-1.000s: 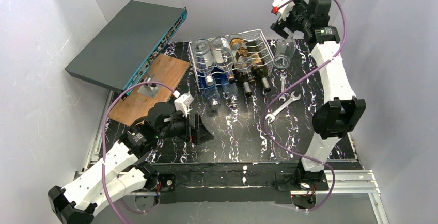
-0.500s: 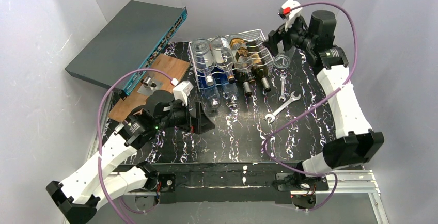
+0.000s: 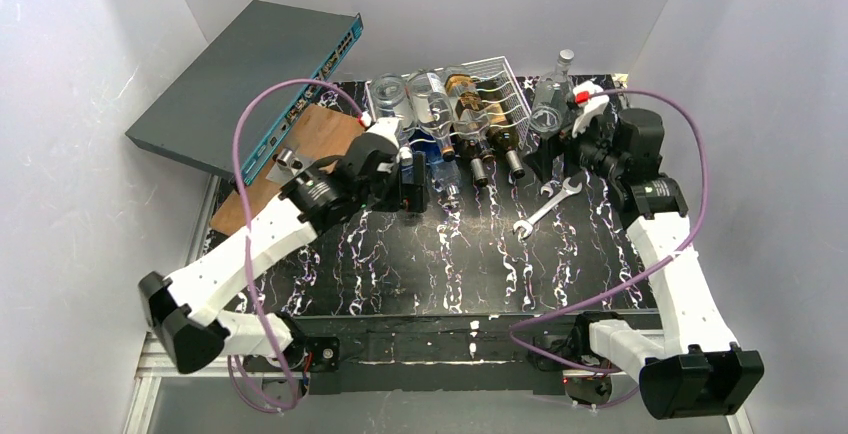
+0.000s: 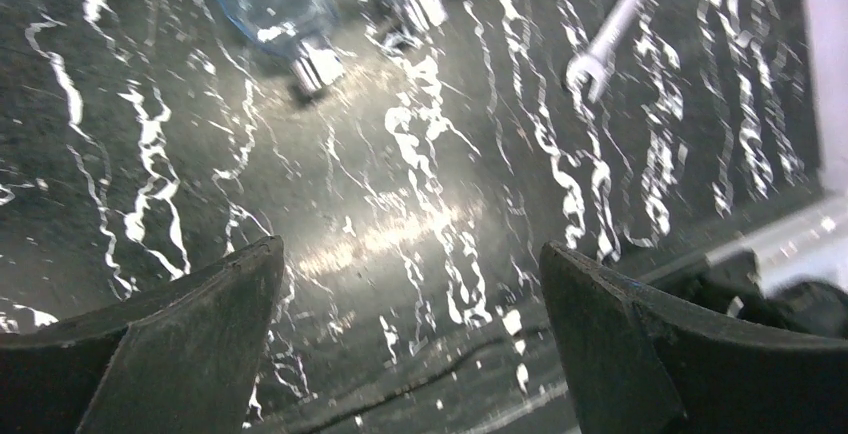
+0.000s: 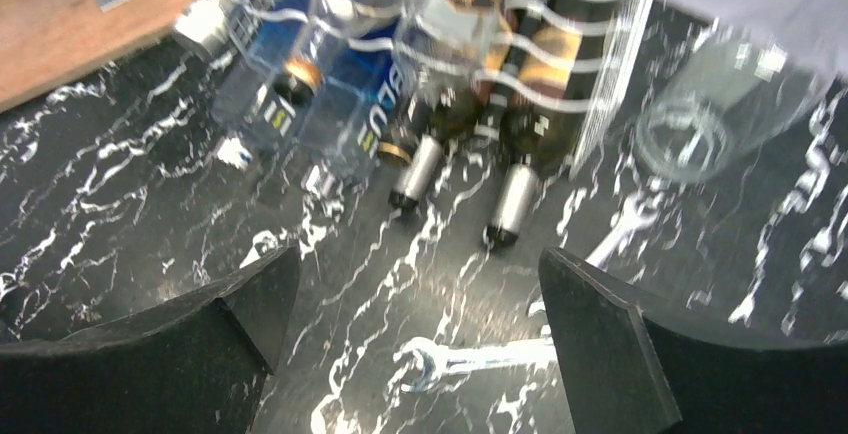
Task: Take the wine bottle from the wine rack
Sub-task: Pick up the wine bottle from the wine rack.
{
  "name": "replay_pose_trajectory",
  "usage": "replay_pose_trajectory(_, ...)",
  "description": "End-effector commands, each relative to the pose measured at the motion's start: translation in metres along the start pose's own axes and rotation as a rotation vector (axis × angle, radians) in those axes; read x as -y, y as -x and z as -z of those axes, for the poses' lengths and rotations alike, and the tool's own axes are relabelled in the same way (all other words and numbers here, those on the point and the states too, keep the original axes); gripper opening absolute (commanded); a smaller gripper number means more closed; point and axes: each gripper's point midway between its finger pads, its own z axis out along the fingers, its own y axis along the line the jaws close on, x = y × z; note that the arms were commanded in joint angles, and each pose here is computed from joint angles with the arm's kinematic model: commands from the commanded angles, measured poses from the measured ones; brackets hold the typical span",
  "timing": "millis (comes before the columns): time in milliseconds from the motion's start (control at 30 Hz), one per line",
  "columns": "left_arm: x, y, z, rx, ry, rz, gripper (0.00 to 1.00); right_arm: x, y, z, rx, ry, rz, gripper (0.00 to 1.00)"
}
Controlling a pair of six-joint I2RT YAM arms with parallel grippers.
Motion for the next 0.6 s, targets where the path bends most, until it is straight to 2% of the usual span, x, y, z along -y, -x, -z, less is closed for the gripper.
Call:
replay_pose_trajectory(0,-0.019,0.037,-0.017,0.121,0.197,-0.005,0.99,0.006,-0.032,0.001,-0.007,-0.018,-0.087,0.98)
replay_pose_trajectory(200,-0.023,0.070,-0.048,0.209,0.309,-0.059,0.99,0.021,-0.066,0.005,-0.003,-0.036,-0.169,0.98)
replay_pose_trajectory(367,-0.025,0.087,-0.079,0.236,0.361,-0.065,0.90,0.021,-0.089,0.003,0.003,0.000,-0.208,0.98)
replay_pose_trajectory(567,-0.043,0.103,-0.116,0.221,0.423,-0.029,0.78,0.021,-0.094,0.004,0.005,0.005,-0.202,0.98)
